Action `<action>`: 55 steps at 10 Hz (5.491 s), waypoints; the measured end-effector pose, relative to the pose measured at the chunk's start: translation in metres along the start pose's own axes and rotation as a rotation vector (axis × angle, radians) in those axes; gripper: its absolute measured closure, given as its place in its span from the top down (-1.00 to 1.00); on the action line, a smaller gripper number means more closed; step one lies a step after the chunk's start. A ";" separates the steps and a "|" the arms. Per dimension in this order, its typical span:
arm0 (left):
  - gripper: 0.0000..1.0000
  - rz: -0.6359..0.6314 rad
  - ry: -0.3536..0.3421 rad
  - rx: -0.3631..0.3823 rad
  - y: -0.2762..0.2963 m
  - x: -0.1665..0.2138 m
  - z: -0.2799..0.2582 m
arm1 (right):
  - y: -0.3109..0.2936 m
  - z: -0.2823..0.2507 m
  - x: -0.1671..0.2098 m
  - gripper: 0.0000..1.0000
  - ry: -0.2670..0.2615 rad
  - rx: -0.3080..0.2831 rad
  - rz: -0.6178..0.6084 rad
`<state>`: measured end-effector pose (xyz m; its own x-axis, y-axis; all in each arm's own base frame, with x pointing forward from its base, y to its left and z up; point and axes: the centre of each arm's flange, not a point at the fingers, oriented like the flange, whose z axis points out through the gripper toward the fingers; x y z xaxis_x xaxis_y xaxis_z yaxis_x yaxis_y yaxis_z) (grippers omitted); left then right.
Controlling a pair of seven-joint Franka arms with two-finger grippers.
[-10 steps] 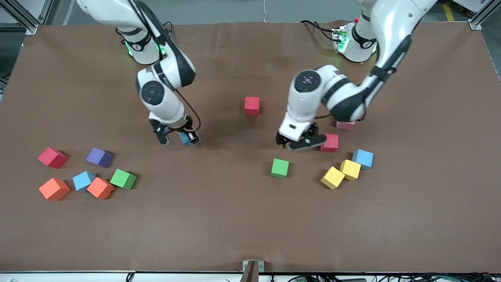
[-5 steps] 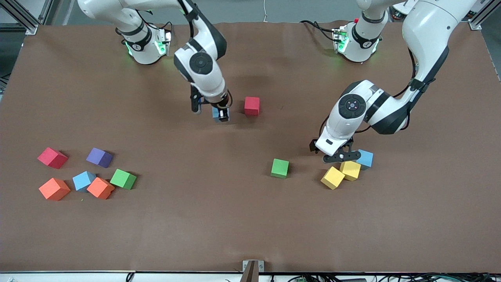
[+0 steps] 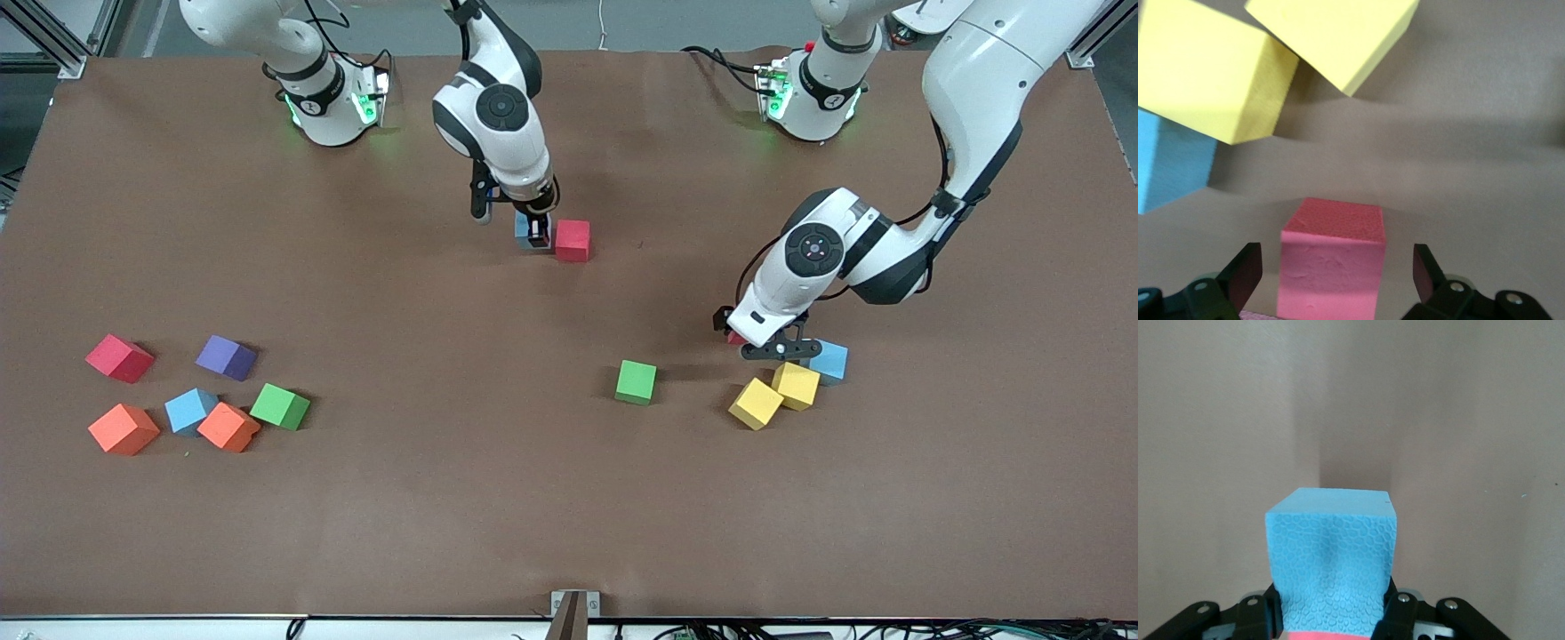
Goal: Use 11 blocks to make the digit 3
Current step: 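Lower the blue cube beside red with the right gripper while the left grasps red, then carry the second red cube to center with the left gripper, then grasp the green cube with the right gripper while the left gripper places red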
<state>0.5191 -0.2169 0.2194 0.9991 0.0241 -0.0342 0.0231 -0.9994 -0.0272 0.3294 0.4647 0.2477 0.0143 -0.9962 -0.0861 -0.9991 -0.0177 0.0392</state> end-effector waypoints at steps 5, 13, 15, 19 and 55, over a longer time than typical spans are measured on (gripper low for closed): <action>0.13 0.002 -0.007 -0.010 -0.002 -0.007 0.005 | -0.009 0.018 0.003 0.04 0.028 0.002 -0.001; 0.06 -0.399 0.000 0.052 0.050 -0.011 -0.057 | -0.014 0.033 -0.005 0.04 0.045 0.007 -0.025; 0.06 -0.545 0.016 0.023 0.084 -0.027 -0.072 | -0.012 0.038 -0.006 0.04 0.051 0.002 -0.030; 0.06 -0.843 0.001 -0.051 0.141 -0.041 -0.102 | -0.010 0.046 -0.006 0.51 0.055 -0.001 -0.031; 0.00 -1.543 -0.032 -0.049 0.238 -0.195 0.000 | -0.311 -0.005 0.471 1.00 0.098 -0.030 -1.134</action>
<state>0.3298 -0.4590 0.2196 0.0032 0.9997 -0.0256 0.9997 -0.0038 -0.0231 0.6474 0.0009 0.1998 0.9132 -0.4074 -0.0087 -0.4073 -0.9132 0.0125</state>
